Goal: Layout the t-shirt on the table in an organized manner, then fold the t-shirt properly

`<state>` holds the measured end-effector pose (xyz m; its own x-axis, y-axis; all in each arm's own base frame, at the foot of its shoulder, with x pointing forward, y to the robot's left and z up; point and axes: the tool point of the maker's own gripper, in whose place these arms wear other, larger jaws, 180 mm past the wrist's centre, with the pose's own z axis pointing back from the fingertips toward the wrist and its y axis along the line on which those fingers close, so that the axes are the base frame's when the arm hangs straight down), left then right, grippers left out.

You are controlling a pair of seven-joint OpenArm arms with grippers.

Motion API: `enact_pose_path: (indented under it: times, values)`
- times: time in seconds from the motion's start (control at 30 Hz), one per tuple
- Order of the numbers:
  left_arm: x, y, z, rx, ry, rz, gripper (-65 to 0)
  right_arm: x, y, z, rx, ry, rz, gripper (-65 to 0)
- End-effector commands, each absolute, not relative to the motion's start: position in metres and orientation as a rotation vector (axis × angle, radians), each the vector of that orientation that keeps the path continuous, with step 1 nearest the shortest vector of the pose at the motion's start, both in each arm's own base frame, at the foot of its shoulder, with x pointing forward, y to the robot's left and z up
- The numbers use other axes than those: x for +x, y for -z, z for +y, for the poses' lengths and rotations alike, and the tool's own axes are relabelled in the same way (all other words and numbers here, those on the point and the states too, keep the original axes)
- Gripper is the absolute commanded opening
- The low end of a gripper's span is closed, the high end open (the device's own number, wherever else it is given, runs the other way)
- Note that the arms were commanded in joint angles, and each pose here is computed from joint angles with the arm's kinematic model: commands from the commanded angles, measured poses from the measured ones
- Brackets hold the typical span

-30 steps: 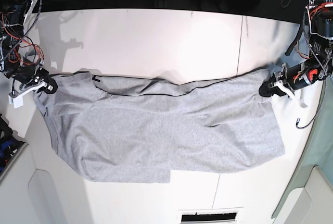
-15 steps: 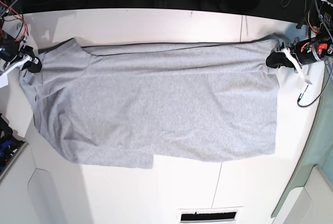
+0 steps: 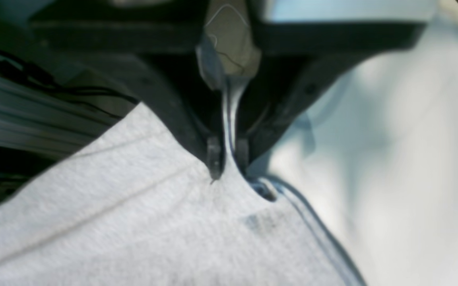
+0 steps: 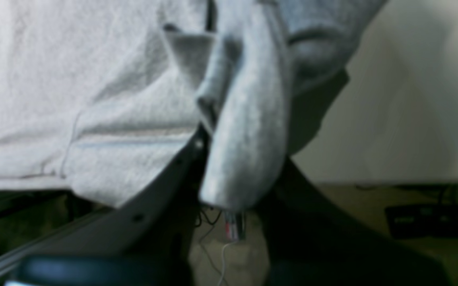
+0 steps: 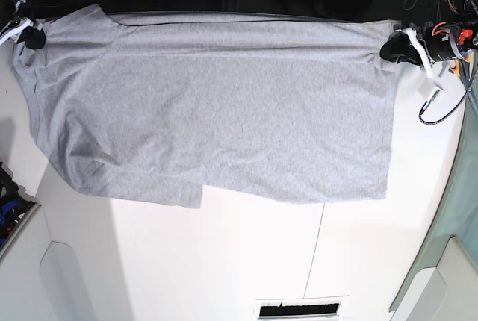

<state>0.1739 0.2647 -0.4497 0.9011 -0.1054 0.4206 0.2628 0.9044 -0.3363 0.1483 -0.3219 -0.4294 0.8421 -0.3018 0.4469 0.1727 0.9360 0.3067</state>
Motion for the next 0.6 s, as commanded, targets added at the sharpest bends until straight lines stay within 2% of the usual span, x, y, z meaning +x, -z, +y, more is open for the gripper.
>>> enact_pose_path:
  times: [0.0, 0.1, 0.17, 0.23, 0.3, 0.57]
  values:
    - [0.183, 0.440, 0.274, -0.376, 0.208, -0.435, -65.0, 0.157, 0.416, -0.335, 0.229, 0.250, -0.566, -65.0]
    - [0.185, 0.438, 0.272, -0.389, 0.199, -0.451, -65.0, 0.157, 0.417, -0.335, 0.231, 0.252, -0.566, -65.0]
    - [0.187, 0.437, 0.270, -0.403, 0.190, -0.460, -59.3, 0.160, 0.415, -0.335, 0.231, 0.251, -0.577, -64.6]
    - [0.191, 0.434, 0.268, -0.418, 0.180, -0.476, -53.4, 0.165, 0.413, -0.335, 0.232, 0.252, -0.594, -52.9]
    - [0.194, 0.431, 0.266, -0.429, 0.174, -0.487, -50.7, 0.170, 0.410, -0.336, 0.231, 0.253, -0.615, -45.7]
    - [0.223, 0.416, 0.266, -0.426, 0.189, -0.556, -49.7, 0.188, 0.403, -0.337, 0.228, 0.243, -0.650, -44.3]
